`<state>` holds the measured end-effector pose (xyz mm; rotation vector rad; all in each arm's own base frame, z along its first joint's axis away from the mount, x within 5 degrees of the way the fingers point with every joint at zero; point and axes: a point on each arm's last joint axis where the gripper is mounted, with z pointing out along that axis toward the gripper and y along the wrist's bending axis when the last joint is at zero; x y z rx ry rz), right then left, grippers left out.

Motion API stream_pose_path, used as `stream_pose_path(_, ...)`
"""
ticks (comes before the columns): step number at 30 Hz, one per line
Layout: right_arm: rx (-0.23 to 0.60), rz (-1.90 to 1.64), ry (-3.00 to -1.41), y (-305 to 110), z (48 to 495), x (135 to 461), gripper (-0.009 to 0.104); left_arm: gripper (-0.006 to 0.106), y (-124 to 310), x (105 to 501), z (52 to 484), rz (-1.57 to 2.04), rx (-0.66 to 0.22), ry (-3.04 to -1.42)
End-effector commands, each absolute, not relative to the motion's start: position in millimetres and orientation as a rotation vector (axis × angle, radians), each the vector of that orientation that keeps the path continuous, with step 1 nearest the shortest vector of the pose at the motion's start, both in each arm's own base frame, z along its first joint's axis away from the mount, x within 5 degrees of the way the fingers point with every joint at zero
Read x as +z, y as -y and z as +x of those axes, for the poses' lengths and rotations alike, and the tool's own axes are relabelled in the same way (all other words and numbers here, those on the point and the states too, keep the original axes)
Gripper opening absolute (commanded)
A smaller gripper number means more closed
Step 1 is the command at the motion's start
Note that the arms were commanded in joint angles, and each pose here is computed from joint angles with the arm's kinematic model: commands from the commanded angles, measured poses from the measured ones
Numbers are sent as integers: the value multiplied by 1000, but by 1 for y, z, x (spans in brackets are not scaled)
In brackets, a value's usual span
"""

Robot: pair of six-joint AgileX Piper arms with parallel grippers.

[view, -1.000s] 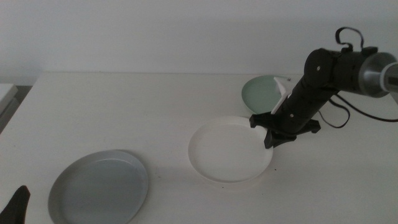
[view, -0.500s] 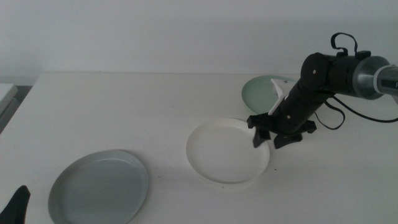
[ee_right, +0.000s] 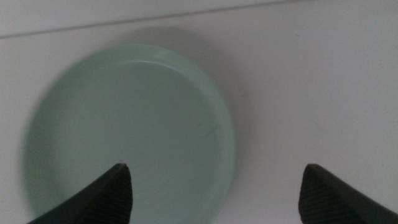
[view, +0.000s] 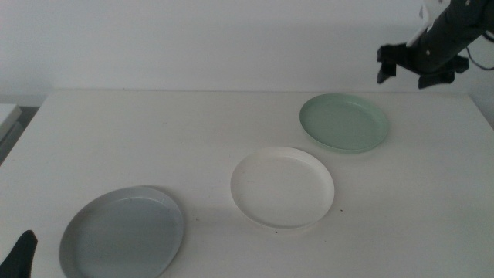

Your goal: Stack the three bowls on top of each other.

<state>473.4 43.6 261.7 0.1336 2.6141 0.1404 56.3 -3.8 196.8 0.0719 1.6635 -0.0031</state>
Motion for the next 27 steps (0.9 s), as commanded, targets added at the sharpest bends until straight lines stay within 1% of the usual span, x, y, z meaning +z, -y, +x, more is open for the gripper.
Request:
stream_pose_path(1,106,128,-2661,-36,487,242,68,94,4,198,56,67,-4,-1647)
stream_pose_path(5,44,117,-2694,-33,505,209,67,94,4,198,56,67,-4,-1647)
stream_pose_path(8,49,120,-2710,-34,513,189,65,94,4,198,56,67,-4,-1645)
stream_pose_path(12,93,144,-2746,-37,517,167,59,94,4,198,56,67,-4,-1647)
stream_pose_path(17,96,150,-2783,-38,517,151,42,94,4,198,56,67,-4,-1647)
stream_pose_path(21,95,150,-2786,-38,517,148,30,94,4,198,56,67,-4,-1647)
stream_pose_path(23,96,150,-2779,-38,518,148,18,94,4,198,56,67,-4,-1647)
stream_pose_path(25,96,145,-2777,-38,518,148,2,94,4,198,56,67,-4,-1647)
stream_pose_path(26,94,135,-2778,-38,517,149,-2,94,4,198,56,67,-4,-1647)
stream_pose_path(27,92,126,-2776,-38,517,152,-2,94,4,198,56,67,-4,-1647)
